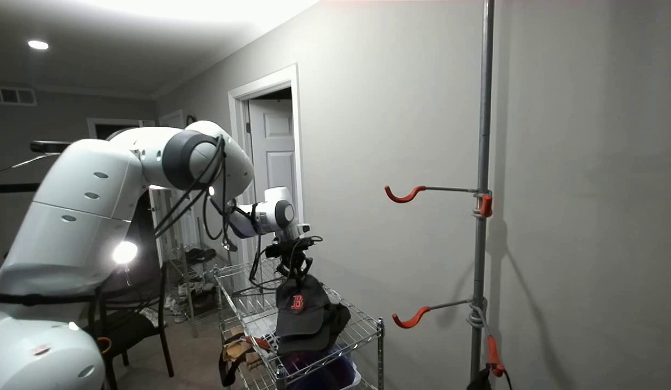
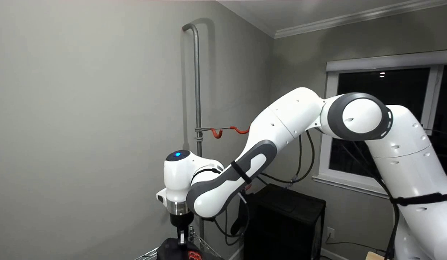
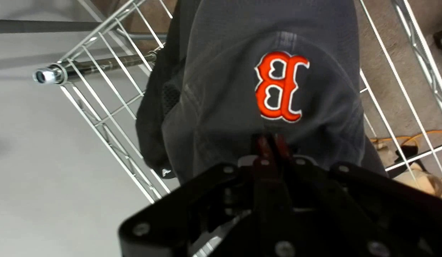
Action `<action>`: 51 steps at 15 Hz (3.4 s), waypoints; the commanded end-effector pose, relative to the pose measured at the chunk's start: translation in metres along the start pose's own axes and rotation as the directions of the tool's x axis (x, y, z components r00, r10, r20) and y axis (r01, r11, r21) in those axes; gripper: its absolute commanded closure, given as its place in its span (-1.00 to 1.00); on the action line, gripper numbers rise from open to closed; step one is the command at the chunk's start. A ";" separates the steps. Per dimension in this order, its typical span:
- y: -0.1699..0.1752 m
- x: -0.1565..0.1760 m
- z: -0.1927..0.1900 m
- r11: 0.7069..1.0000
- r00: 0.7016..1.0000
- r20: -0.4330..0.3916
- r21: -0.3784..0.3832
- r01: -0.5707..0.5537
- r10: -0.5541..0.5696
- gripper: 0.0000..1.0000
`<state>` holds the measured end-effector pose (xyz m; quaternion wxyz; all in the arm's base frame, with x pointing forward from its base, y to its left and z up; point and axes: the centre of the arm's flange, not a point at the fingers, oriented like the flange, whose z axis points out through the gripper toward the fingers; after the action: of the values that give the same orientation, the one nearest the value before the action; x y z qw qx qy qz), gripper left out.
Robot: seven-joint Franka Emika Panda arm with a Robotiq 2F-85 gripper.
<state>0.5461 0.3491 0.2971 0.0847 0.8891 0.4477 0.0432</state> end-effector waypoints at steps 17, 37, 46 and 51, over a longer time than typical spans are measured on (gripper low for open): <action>0.050 -0.177 -0.206 0.787 0.838 -0.086 -0.304 -0.537 0.539 0.92; 0.295 -0.388 -0.323 0.339 0.420 -0.505 -0.248 -0.908 0.755 0.92; 0.393 -0.392 -0.314 0.287 0.312 -0.697 -0.157 -0.945 0.646 0.92; 0.423 -0.381 -0.255 0.387 0.367 -0.594 -0.099 -0.917 0.716 0.92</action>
<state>0.5899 -0.1643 0.6363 0.1548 0.8951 -0.1197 0.4007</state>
